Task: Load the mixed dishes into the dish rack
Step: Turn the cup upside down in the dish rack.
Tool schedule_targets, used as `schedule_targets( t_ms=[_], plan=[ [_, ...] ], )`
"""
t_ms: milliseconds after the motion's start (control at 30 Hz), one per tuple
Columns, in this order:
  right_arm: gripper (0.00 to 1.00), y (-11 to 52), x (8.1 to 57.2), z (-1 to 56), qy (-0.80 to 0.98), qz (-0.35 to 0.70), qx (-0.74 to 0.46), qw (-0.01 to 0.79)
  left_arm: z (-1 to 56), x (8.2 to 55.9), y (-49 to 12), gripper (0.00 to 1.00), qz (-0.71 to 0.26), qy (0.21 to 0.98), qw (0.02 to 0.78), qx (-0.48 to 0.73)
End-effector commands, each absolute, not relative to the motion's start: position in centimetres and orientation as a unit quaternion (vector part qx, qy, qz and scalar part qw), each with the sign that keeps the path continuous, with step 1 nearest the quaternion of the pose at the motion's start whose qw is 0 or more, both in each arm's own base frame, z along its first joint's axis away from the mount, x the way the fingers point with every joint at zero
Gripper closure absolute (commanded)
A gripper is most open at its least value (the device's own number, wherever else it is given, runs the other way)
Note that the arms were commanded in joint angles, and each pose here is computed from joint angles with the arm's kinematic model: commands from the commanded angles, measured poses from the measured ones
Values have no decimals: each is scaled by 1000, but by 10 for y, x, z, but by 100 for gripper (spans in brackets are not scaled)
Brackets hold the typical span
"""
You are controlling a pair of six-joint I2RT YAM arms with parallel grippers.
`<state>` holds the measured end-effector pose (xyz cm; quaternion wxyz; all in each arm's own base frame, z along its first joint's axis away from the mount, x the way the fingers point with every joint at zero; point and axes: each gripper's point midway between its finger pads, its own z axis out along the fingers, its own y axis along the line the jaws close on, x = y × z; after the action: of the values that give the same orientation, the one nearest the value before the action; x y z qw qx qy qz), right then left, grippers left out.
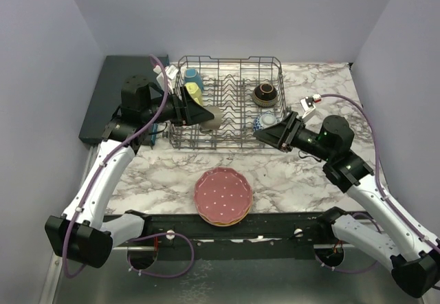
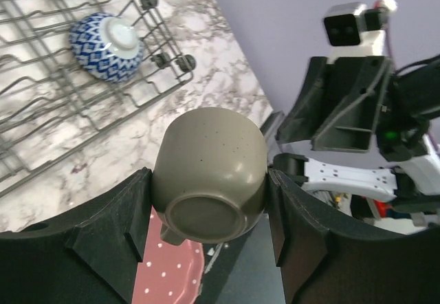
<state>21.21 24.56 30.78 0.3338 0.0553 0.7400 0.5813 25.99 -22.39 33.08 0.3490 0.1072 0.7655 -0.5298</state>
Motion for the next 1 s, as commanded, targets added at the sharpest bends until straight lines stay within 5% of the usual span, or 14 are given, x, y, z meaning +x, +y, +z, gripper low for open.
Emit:
schedule_targets(
  t_ms=[0,600,967],
  plan=[
    [52,232,215,311,756,537,47,370,322,275,-204,100,-449,801,386,92],
    [48,228,213,299,782,501,20,370,263,345,-154,100,-244,876,413,44],
    [47,225,210,293,790,491,12,367,225,376,-152,100,-201,903,377,51]
  ],
)
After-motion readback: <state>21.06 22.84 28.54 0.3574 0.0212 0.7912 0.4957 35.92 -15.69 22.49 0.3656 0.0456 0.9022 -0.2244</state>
